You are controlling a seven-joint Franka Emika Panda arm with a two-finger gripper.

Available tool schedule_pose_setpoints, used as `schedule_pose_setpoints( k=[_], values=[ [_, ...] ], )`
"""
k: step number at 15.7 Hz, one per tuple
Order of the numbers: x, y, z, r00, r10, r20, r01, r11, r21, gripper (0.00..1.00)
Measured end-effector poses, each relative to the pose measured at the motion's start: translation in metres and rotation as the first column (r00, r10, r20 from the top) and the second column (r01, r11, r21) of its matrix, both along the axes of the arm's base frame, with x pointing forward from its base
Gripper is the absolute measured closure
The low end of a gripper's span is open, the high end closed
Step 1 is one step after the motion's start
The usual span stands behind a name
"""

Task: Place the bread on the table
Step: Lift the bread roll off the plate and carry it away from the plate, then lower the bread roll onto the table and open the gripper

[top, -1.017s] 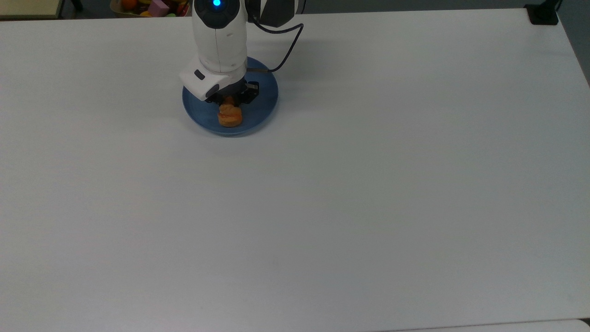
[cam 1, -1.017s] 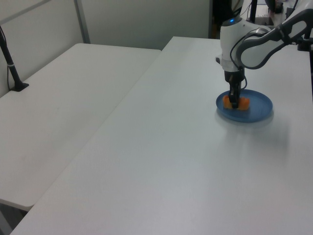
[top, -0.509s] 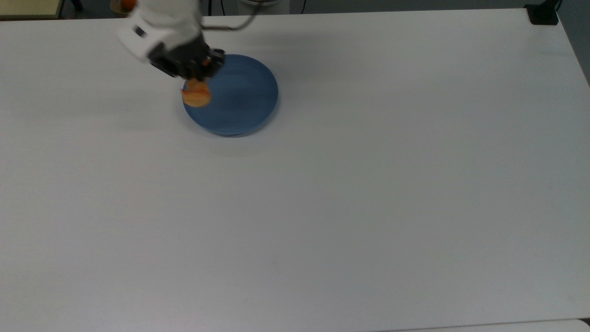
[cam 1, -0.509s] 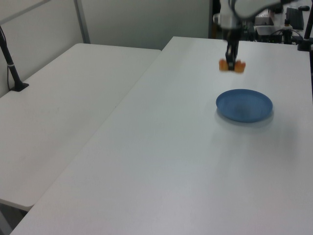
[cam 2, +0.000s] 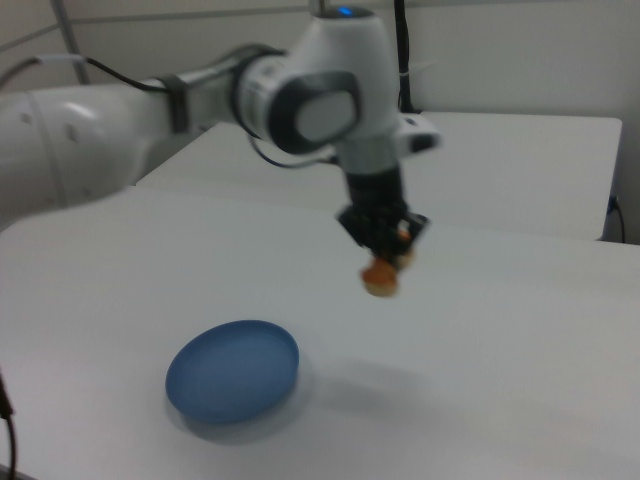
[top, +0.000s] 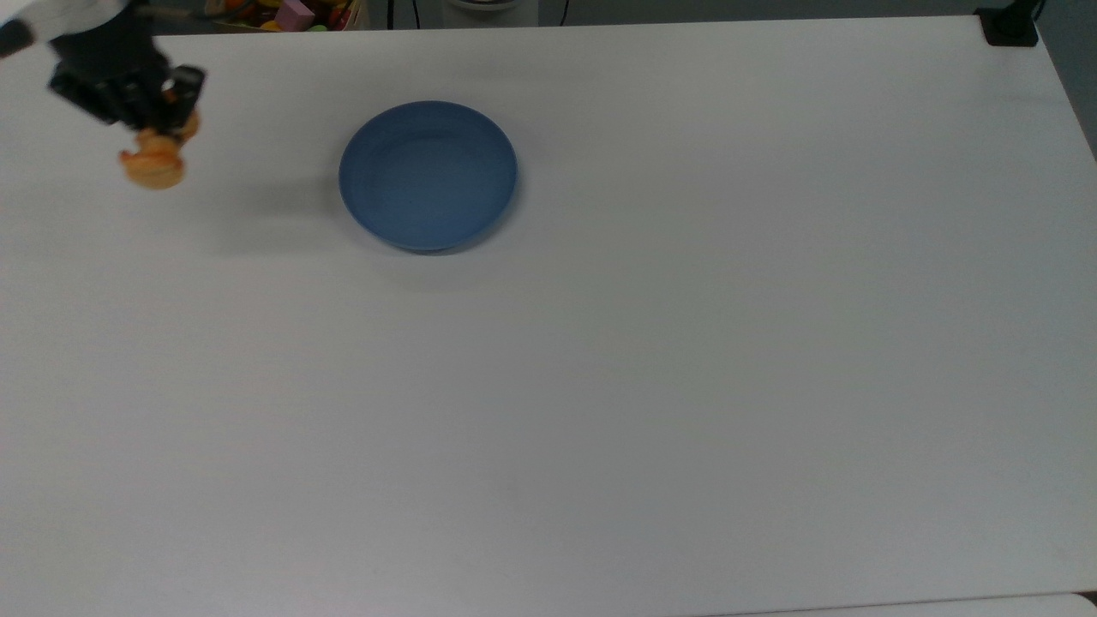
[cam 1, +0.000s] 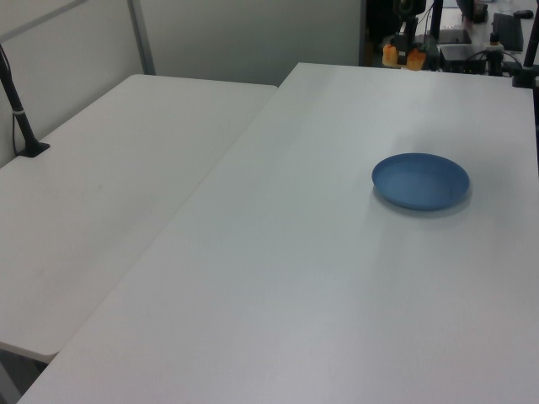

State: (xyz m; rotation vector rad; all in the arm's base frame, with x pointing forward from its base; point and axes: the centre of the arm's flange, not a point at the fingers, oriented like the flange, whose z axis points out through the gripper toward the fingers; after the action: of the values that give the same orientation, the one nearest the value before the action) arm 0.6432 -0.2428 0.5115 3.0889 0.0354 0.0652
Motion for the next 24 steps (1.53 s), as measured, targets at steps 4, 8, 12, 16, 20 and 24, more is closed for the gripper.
schedule_pose_setpoints(
  k=[4,8,12,16,20,24],
  values=[
    [0.028,-0.073,-0.080,0.998,-0.042,0.053,0.046,0.995,-0.089,0.87],
    [0.061,-0.084,-0.138,0.988,0.000,0.157,0.033,0.978,-0.207,0.87],
    [0.068,-0.082,-0.171,0.988,0.017,0.155,0.019,0.973,-0.230,0.86],
    [0.069,-0.088,-0.193,0.979,0.032,0.200,0.024,0.962,-0.272,0.50],
    [0.066,-0.094,-0.212,0.964,0.052,0.262,0.036,0.947,-0.320,0.11],
    [0.066,-0.093,-0.212,0.962,0.055,0.267,0.035,0.946,-0.323,0.00]
  ],
)
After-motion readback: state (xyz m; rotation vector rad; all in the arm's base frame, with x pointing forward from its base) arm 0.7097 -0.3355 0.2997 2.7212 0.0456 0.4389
